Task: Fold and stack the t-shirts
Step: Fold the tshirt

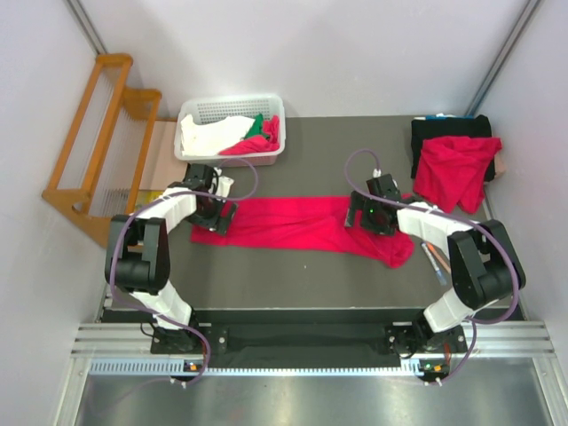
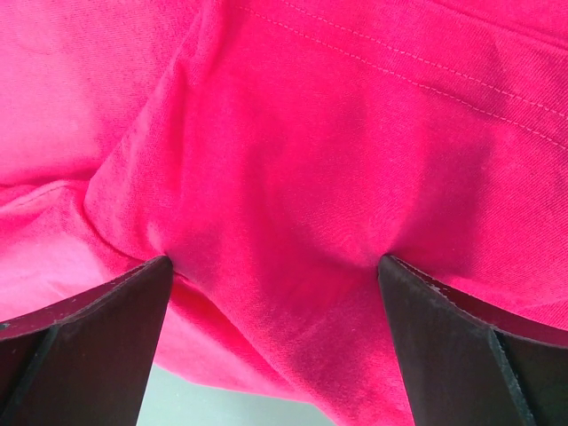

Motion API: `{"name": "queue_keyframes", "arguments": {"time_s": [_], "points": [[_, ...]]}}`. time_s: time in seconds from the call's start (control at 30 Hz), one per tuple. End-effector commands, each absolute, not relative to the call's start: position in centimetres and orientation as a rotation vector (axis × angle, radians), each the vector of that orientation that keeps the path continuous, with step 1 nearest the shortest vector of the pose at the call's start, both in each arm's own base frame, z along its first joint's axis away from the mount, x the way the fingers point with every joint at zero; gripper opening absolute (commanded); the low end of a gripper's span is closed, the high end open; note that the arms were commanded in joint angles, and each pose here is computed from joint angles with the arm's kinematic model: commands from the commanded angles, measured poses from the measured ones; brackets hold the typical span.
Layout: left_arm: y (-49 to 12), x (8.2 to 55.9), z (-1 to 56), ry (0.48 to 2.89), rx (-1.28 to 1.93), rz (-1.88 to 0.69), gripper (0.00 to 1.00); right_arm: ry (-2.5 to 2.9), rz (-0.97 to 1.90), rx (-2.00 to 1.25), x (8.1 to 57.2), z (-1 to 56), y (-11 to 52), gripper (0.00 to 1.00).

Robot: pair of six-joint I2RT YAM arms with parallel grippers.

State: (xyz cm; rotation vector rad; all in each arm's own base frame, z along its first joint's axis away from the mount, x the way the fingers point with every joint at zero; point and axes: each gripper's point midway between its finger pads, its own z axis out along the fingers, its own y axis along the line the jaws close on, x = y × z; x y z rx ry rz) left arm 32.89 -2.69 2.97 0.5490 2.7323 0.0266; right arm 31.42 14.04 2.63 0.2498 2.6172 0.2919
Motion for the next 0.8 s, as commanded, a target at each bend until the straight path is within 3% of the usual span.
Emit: {"name": "queue_keyframes", "arguments": {"time_s": [0.0, 0.43, 0.77], "points": [[-2.8, 34.8, 4.6, 2.655, 0.492, 0.006, 0.99, 2.769, 0.326, 0.255, 27.9, -3.1, 14.8, 1.0], [-3.9, 35.9, 7.7, 2.587, 0.429, -0.127, 0.99, 2.753, 0.344, 0.238, 27.9, -2.0, 15.4, 1.0], [-4.0, 33.7, 5.4, 2.653, 0.451, -0.158, 0.99, 2.75, 0.336, 0.238, 28.1, -1.8, 15.4, 1.0]]}}
